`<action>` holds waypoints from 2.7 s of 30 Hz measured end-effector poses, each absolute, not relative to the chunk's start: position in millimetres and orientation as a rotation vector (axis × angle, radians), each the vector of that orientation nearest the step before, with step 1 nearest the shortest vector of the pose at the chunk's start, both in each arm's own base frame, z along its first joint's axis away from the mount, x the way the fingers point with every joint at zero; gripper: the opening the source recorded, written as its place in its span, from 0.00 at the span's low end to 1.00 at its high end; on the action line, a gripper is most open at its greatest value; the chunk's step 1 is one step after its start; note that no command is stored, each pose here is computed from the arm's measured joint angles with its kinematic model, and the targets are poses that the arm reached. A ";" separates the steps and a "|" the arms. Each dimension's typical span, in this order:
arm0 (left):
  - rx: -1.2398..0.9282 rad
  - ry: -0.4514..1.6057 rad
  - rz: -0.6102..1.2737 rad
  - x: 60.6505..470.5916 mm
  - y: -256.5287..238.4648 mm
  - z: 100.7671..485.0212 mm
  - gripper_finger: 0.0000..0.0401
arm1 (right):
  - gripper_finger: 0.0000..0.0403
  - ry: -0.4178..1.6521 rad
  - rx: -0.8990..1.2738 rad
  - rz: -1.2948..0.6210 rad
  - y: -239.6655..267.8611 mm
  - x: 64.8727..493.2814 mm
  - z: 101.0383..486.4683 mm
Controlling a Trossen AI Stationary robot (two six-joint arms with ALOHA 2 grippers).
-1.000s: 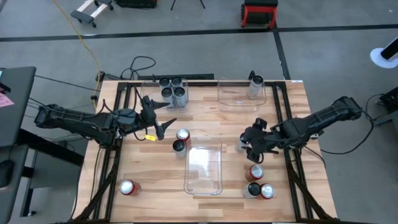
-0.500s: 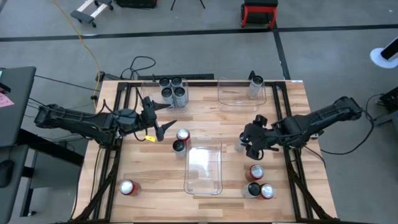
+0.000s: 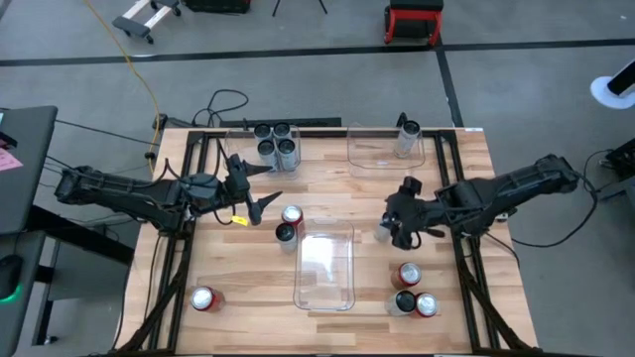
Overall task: Sort soda cans
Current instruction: Put the white-yellow soda can into the top right transparent bin
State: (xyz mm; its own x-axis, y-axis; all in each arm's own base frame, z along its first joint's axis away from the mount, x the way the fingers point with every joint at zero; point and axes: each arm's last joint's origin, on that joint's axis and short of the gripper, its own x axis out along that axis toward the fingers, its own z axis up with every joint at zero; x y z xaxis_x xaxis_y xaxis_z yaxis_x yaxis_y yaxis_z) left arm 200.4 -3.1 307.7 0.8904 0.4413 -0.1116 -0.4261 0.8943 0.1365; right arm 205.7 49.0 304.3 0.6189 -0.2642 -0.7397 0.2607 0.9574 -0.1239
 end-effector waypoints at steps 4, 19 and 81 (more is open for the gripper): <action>0.107 0.140 0.452 200.4 -3.0 307.8 0.84 | 0.85 0.845 0.044 -0.347 42.6 205.9 311.6; 0.085 0.135 0.453 200.4 -3.0 307.8 0.84 | 0.98 1.010 0.114 -0.367 35.7 195.9 318.3; 0.058 0.184 0.445 199.5 -4.8 302.0 0.84 | 0.58 0.969 0.156 -0.669 -51.3 154.4 364.6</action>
State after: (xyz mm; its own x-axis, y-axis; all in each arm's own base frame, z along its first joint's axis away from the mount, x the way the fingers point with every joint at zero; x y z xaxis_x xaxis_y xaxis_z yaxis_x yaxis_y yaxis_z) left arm 199.5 -4.8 302.0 0.8865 0.4325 -0.1642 -0.4221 0.9015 0.0958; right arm 154.4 -51.3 364.6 0.3842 -0.4552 -0.8033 0.5896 0.7905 -0.1660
